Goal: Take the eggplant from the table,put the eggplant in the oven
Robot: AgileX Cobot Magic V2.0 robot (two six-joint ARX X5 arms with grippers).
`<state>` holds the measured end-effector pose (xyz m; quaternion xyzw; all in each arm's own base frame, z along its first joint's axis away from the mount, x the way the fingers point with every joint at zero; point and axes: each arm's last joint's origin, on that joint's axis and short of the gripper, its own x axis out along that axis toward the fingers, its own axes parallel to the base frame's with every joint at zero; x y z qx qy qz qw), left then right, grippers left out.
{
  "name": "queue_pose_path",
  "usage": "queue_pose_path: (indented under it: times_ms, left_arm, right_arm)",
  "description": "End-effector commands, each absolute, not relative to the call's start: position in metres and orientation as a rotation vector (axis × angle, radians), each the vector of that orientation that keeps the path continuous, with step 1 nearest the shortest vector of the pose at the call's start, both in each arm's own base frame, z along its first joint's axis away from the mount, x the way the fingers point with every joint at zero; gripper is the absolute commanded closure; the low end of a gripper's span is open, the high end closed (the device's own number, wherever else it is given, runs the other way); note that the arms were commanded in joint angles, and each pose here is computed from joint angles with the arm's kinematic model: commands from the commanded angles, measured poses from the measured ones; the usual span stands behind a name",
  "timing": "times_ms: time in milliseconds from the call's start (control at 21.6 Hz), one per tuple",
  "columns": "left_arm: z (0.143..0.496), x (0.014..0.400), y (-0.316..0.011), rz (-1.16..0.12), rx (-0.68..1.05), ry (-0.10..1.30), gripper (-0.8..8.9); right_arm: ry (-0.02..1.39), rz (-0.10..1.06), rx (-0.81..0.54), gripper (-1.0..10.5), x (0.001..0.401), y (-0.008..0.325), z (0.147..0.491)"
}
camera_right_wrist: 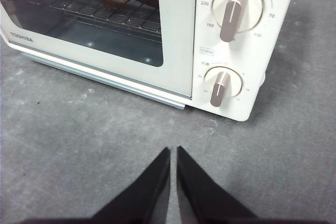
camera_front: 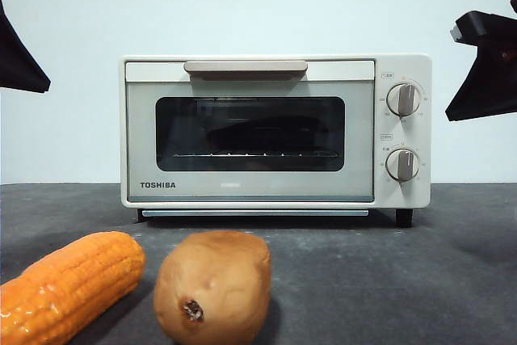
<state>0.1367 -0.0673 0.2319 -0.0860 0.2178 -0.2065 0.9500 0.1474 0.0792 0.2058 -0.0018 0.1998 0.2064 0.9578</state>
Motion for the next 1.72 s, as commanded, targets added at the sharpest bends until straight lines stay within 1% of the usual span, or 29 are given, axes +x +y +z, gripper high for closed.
queue_pose_path:
  times_ms: [46, 139, 186, 278, 325, 418, 510, 650, 789, 1160, 1345, 1392, 1485, 1717]
  left_arm:
    - [0.233, 0.137, -0.068, -0.422, -0.183, 0.438, 8.10]
    - [0.234, 0.135, -0.068, -0.426, -0.183, 0.437, 8.10]
    - [0.238, 0.130, -0.065, -0.422, -0.189, 0.409, 8.10]
    - [0.249, 0.116, -0.054, -0.428, -0.059, 0.282, 8.10]
    - [0.252, 0.109, -0.048, -0.416, -0.026, 0.216, 8.10]
    - [0.251, 0.098, -0.034, -0.344, 0.010, 0.100, 8.10]
    - [0.240, 0.092, -0.022, -0.244, 0.025, 0.018, 8.10]
    - [0.226, 0.086, -0.010, -0.125, 0.013, -0.042, 8.10]
    - [0.215, 0.082, -0.005, -0.071, 0.013, -0.079, 8.10]
    - [0.181, 0.093, -0.005, -0.065, 0.015, 0.008, 8.10]
    - [0.156, 0.097, -0.005, -0.067, 0.016, 0.082, 8.10]
    - [0.153, 0.097, -0.005, -0.069, 0.017, 0.121, 8.10]
    - [0.149, 0.096, -0.005, -0.069, 0.017, 0.156, 8.10]
    - [0.149, 0.096, -0.005, -0.069, 0.017, 0.156, 8.10]
  right_arm:
    - [0.394, 0.419, 0.009, 9.4, 0.148, 0.081, 0.209]
    - [0.394, 0.419, 0.009, 9.4, 0.148, 0.081, 0.209]
    - [0.394, 0.419, 0.009, 9.4, 0.148, 0.080, 0.209]
    - [0.394, 0.419, 0.009, 9.4, 0.148, 0.080, 0.209]
    - [0.394, 0.419, 0.009, 9.4, 0.148, 0.080, 0.209]
    - [0.394, 0.419, 0.009, 9.4, 0.148, 0.080, 0.209]
    - [0.393, 0.419, 0.010, 9.4, 0.148, 0.080, 0.209]
    - [0.394, 0.419, 0.009, 9.4, 0.148, 0.080, 0.209]
    - [0.394, 0.418, 0.009, 9.4, 0.148, 0.080, 0.209]
    - [0.393, 0.419, 0.010, 9.4, 0.148, 0.080, 0.209]
    - [0.393, 0.419, 0.010, 9.4, 0.148, 0.080, 0.209]
    - [0.393, 0.419, 0.010, 9.4, 0.148, 0.080, 0.209]
    - [0.393, 0.418, 0.009, 9.4, 0.148, 0.080, 0.209]
    - [0.394, 0.419, 0.009, 9.4, 0.148, 0.080, 0.209]
